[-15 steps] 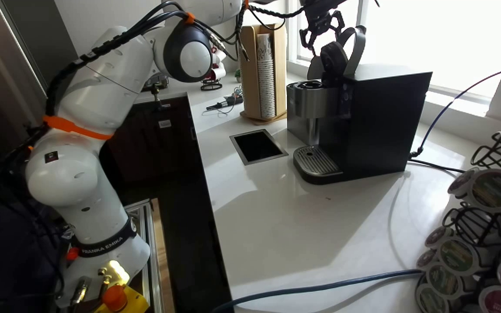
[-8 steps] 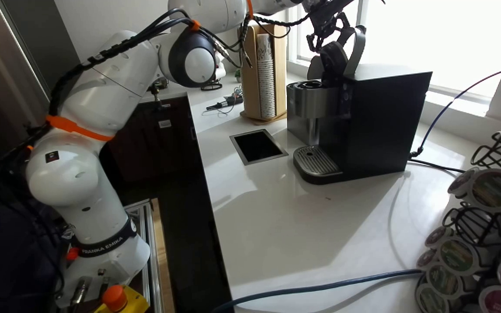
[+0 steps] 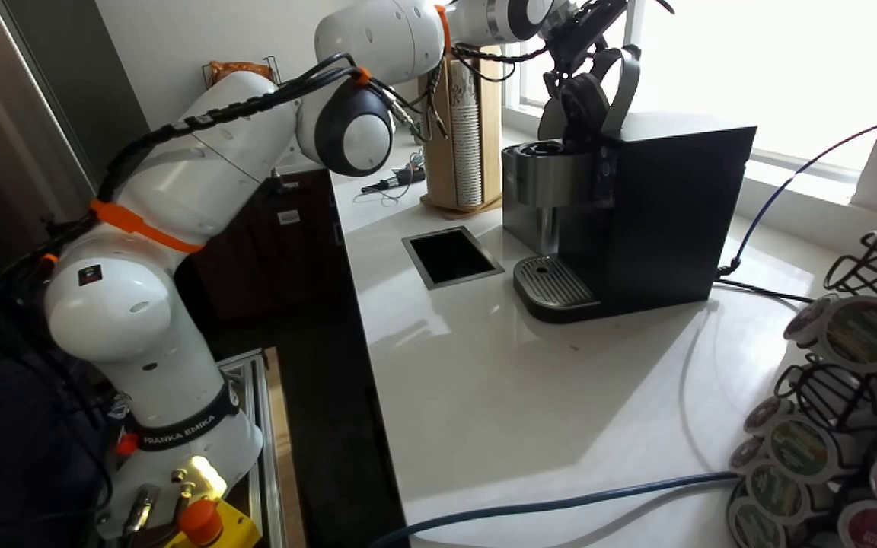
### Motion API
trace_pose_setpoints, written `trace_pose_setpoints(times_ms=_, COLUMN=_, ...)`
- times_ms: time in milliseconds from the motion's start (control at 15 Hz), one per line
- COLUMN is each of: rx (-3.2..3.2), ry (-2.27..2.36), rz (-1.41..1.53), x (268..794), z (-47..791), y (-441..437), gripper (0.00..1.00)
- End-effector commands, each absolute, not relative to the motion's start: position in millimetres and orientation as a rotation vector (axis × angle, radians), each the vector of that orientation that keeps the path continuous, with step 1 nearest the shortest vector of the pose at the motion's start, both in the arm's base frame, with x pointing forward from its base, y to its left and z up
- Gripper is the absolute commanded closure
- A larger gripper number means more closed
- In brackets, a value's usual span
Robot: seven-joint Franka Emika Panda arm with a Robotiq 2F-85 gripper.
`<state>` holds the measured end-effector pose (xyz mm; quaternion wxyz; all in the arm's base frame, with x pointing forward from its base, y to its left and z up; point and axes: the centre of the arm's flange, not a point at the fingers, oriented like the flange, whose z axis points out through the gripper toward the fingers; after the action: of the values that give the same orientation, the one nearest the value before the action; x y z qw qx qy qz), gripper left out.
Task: Remove the coffee pod from the coffeemaker and place it in the silver bin then close the bin.
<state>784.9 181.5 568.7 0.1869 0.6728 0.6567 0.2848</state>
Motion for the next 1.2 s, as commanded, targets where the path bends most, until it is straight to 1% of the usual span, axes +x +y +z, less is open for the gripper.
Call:
trace_pose_setpoints(times_ms=0, rx=1.874, ry=1.966, rz=0.961, x=849.6, z=588.7, y=195.6, gripper=0.0)
trace_pose_setpoints(times_ms=400, rx=1.968, ry=2.108, rz=1.085, x=855.4, z=570.2, y=196.1, gripper=0.0)
trace_pose_setpoints(times_ms=600, rx=2.005, ry=2.159, rz=1.097, x=859.8, z=560.3, y=201.1, gripper=0.0)
trace_pose_setpoints(times_ms=933, rx=2.093, ry=2.223, rz=0.954, x=854.3, z=549.5, y=201.5, gripper=0.0)
trace_pose_setpoints(times_ms=1133, rx=2.114, ry=2.269, rz=0.918, x=850.5, z=549.3, y=199.7, gripper=0.0)
